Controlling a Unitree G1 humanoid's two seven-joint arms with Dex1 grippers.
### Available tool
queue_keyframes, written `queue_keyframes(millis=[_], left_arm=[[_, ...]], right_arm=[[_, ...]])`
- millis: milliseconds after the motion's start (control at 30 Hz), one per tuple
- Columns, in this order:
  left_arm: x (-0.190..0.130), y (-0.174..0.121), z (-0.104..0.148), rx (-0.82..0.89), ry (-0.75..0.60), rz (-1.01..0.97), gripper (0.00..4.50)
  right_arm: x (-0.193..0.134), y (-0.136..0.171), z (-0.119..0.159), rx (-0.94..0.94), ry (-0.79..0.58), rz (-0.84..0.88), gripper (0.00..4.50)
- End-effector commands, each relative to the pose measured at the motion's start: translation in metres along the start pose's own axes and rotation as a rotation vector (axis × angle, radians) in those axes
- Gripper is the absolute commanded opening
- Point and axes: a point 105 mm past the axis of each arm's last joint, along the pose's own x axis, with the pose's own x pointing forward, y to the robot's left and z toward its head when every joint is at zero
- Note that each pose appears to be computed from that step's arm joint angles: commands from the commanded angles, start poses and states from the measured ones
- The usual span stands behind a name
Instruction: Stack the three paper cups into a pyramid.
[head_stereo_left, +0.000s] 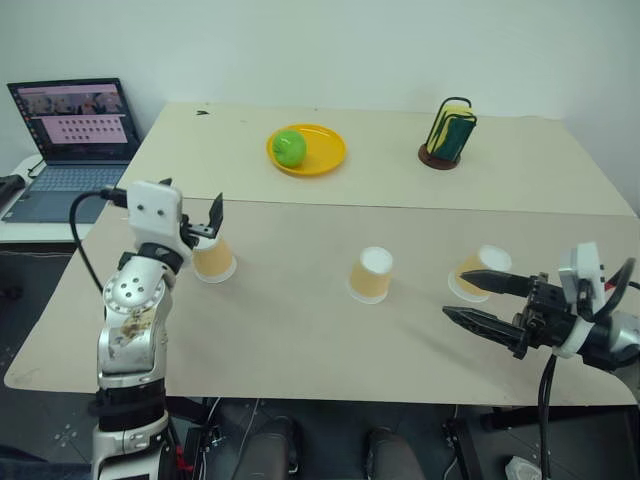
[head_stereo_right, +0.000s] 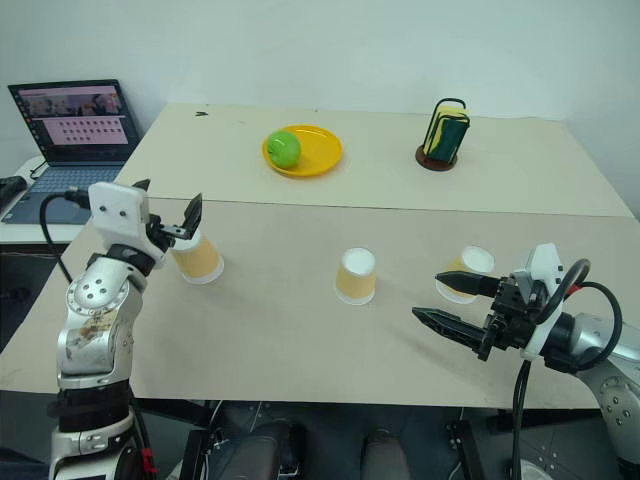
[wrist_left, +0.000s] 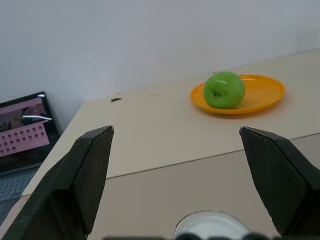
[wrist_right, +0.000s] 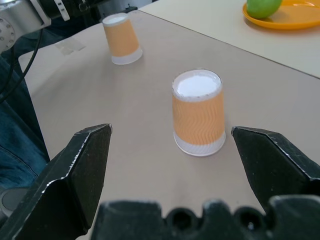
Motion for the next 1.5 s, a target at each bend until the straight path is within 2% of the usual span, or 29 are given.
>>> queue_keyframes(millis=[33,767,1200,1333,1400,1500], left_arm=[[-0.016,-0.003,0.002,-0.017,-0.016,-0.004,4.29],[-0.002,-0.02,-0.037,-0.111,0.078,-0.066,4.29],[0.008,-0.021,-0.035,-0.128,0.049,-0.076,4.29],[0.008,-0.019,-0.036,-0.12,0.055,-0.075,3.28],[0.008,-0.019,-0.037,-0.118,0.056,-0.078,2.58],[0.008,-0.018,-0.035,-0.116,0.052,-0.079,2.52]], right_arm=[[0.001,0.0,0.008,-0.042,-0.014,0.02,4.5],[0.0,0.004,0.008,-0.042,-0.023,0.015,4.5],[-0.002,0.001,0.006,-0.041,-0.015,-0.011,4.5],[-0.002,0.001,0.006,-0.042,-0.014,-0.013,4.5],[-0.002,0.001,0.006,-0.041,-0.013,-0.014,4.5],[-0.002,0.0,0.006,-0.041,-0.013,-0.015,4.5]])
